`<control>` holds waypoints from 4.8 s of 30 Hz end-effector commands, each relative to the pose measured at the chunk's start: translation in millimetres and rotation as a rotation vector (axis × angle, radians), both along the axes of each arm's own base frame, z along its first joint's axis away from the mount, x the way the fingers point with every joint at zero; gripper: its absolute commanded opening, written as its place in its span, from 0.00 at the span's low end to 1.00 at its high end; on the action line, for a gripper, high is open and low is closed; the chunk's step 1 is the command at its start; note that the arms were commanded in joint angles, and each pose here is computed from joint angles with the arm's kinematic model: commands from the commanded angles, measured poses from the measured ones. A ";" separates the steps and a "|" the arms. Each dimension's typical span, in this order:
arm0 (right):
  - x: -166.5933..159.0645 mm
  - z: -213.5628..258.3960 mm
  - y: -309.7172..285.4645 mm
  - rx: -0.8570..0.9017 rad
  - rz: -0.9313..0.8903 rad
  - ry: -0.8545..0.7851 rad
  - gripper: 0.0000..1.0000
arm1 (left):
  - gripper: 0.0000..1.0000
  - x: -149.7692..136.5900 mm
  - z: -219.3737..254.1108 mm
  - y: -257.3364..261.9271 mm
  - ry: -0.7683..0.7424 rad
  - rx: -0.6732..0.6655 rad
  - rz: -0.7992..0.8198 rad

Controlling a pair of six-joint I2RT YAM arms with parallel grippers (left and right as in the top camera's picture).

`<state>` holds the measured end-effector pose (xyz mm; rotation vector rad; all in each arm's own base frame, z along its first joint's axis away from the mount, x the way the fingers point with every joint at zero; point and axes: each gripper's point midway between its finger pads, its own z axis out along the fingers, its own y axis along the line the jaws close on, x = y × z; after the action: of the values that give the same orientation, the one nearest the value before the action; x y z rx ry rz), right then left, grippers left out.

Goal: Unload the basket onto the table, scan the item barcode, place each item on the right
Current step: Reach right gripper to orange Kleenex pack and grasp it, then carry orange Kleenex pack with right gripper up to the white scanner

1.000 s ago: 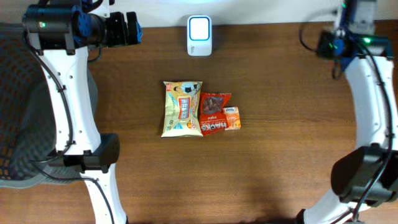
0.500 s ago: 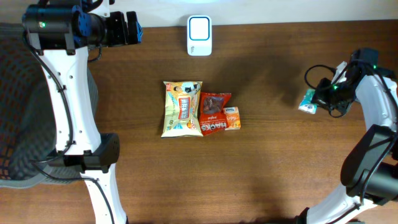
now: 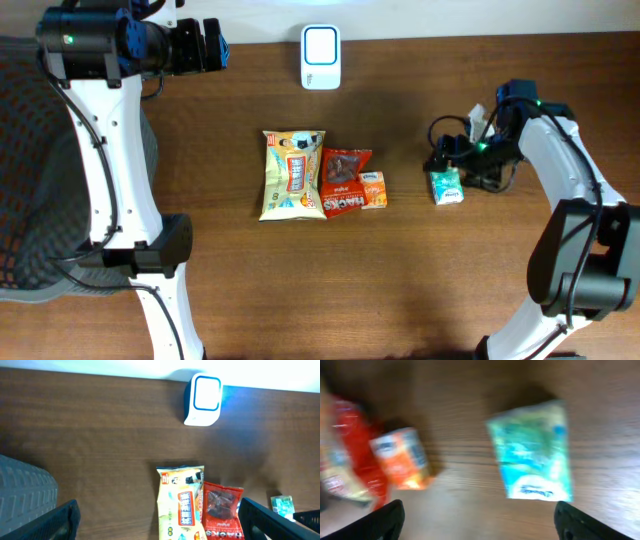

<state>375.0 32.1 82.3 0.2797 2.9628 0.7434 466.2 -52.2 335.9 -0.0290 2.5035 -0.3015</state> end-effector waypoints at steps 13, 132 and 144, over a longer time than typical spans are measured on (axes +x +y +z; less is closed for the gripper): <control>7.4 -68.3 124.8 -0.108 0.203 0.034 0.55 | 0.99 -4.9 12.3 -0.2 -0.030 -0.010 0.002; 22.2 97.8 138.0 1.007 0.399 -0.435 0.04 | 0.99 -4.9 12.3 -0.2 -0.030 -0.010 0.002; 70.2 20.5 173.0 0.337 0.272 -0.282 0.04 | 0.99 -4.9 12.3 -0.2 -0.030 -0.010 0.002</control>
<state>394.7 233.0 121.8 -0.5511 2.3764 1.6531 466.1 -52.2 335.8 -0.0291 2.5043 -0.3015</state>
